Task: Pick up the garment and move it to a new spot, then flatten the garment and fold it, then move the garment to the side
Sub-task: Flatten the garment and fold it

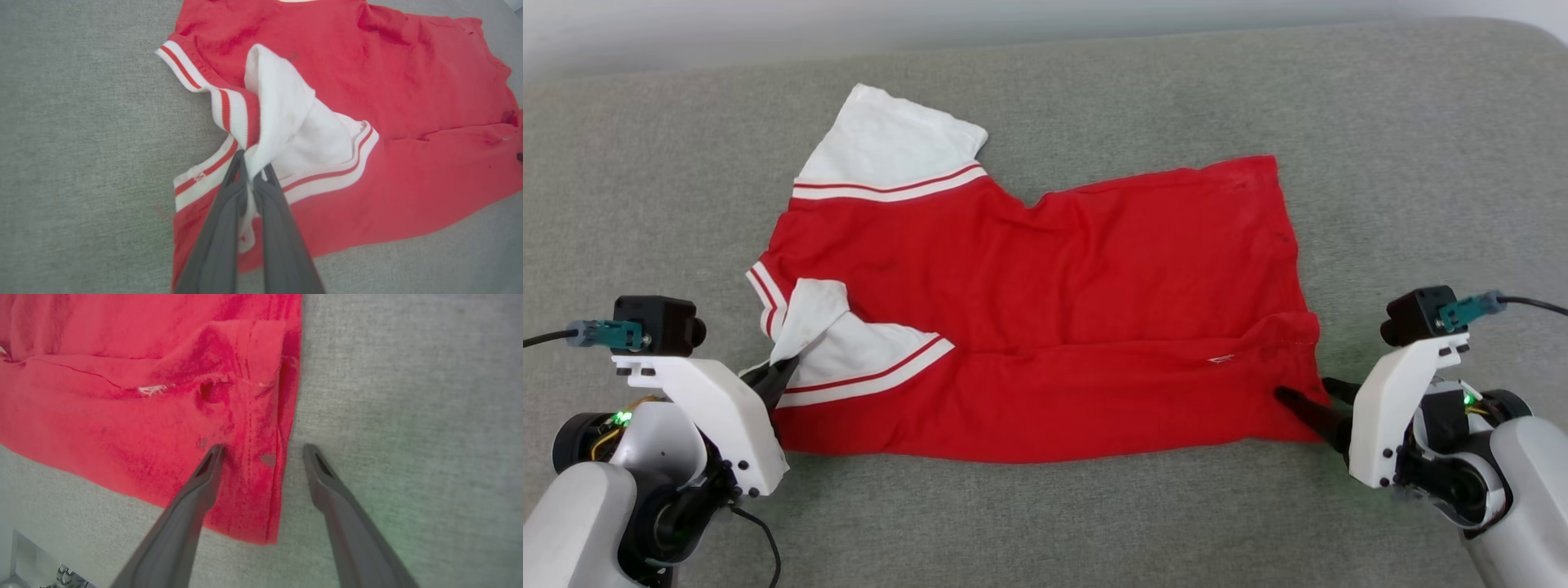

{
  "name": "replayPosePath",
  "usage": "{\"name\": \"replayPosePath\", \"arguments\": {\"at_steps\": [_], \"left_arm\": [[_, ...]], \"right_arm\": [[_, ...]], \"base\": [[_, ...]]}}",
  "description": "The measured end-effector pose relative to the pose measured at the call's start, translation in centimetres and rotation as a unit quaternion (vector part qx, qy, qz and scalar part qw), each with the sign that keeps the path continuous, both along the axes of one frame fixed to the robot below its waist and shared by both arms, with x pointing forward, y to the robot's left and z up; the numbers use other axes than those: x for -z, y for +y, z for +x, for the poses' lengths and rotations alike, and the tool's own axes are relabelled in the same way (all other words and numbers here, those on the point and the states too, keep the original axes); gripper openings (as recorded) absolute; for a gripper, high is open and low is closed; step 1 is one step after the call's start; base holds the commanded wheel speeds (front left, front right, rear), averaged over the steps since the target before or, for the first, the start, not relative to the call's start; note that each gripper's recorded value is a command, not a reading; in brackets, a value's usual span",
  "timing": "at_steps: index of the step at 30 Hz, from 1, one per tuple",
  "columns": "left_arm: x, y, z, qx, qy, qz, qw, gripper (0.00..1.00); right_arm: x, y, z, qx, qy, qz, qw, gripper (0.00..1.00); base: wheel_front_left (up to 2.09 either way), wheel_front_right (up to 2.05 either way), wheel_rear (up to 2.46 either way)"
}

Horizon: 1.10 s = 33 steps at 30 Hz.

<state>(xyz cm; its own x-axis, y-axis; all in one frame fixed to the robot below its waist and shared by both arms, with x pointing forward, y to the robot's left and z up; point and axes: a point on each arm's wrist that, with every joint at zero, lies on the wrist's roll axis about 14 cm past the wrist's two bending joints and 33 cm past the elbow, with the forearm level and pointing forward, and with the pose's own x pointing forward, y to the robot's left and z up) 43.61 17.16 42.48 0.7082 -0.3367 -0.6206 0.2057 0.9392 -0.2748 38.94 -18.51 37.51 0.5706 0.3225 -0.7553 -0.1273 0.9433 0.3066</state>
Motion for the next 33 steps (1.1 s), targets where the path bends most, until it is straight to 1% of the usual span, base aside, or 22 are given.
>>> {"name": "replayPosePath", "arguments": {"at_steps": [4, 5, 6, 7, 11, 15, 22, 25, 33], "left_arm": [[0.1, 0.3, 0.0, -0.003, -0.003, 0.006, 1.000, 0.00], [0.1, 0.4, -0.1, -0.004, -0.003, 0.007, 1.000, 0.00], [0.1, 0.4, -0.1, -0.006, -0.003, 0.007, 1.000, 0.00], [0.1, 0.5, -0.1, -0.006, -0.004, 0.007, 1.000, 0.00], [-0.1, 0.5, -0.1, -0.009, -0.009, 0.007, 1.000, 0.00], [-0.5, 0.3, -0.3, -0.012, -0.020, 0.002, 1.000, 0.00], [-1.9, 0.5, -1.3, -0.028, -0.049, -0.016, 0.998, 0.00], [-2.6, 0.3, -2.0, -0.033, -0.061, -0.027, 0.997, 0.00], [-3.9, 1.1, -5.3, -0.052, -0.082, -0.030, 0.995, 0.00]], "right_arm": [[1.1, 1.0, 0.3, -0.019, 0.028, 0.005, 0.999, 1.00], [1.2, 1.2, 0.4, -0.022, 0.034, 0.006, 0.999, 0.47], [1.4, 1.3, 0.4, -0.026, 0.039, 0.005, 0.999, 0.13], [1.4, 1.4, 0.4, -0.028, 0.042, 0.007, 0.999, 0.00], [1.2, 2.1, 0.3, -0.039, 0.037, 0.010, 0.998, 0.00], [0.4, 1.9, 0.4, -0.042, 0.016, 0.002, 0.999, 0.00], [-2.2, 1.6, 0.5, -0.044, -0.032, -0.006, 0.998, 0.00], [-3.0, 1.6, -0.2, -0.047, -0.042, -0.007, 0.998, 0.00], [-5.0, 1.7, -2.7, -0.051, -0.065, -0.005, 0.997, 0.00]], "base": [[0.00, 0.00, 0.00], [0.00, 0.00, 0.00], [0.00, 0.00, 0.00], [0.00, 0.00, 0.00], [0.00, 0.00, 0.00], [0.00, 0.00, 0.00], [0.00, 0.00, 0.00], [0.00, 0.00, 0.00], [0.00, 0.00, 0.00]]}}
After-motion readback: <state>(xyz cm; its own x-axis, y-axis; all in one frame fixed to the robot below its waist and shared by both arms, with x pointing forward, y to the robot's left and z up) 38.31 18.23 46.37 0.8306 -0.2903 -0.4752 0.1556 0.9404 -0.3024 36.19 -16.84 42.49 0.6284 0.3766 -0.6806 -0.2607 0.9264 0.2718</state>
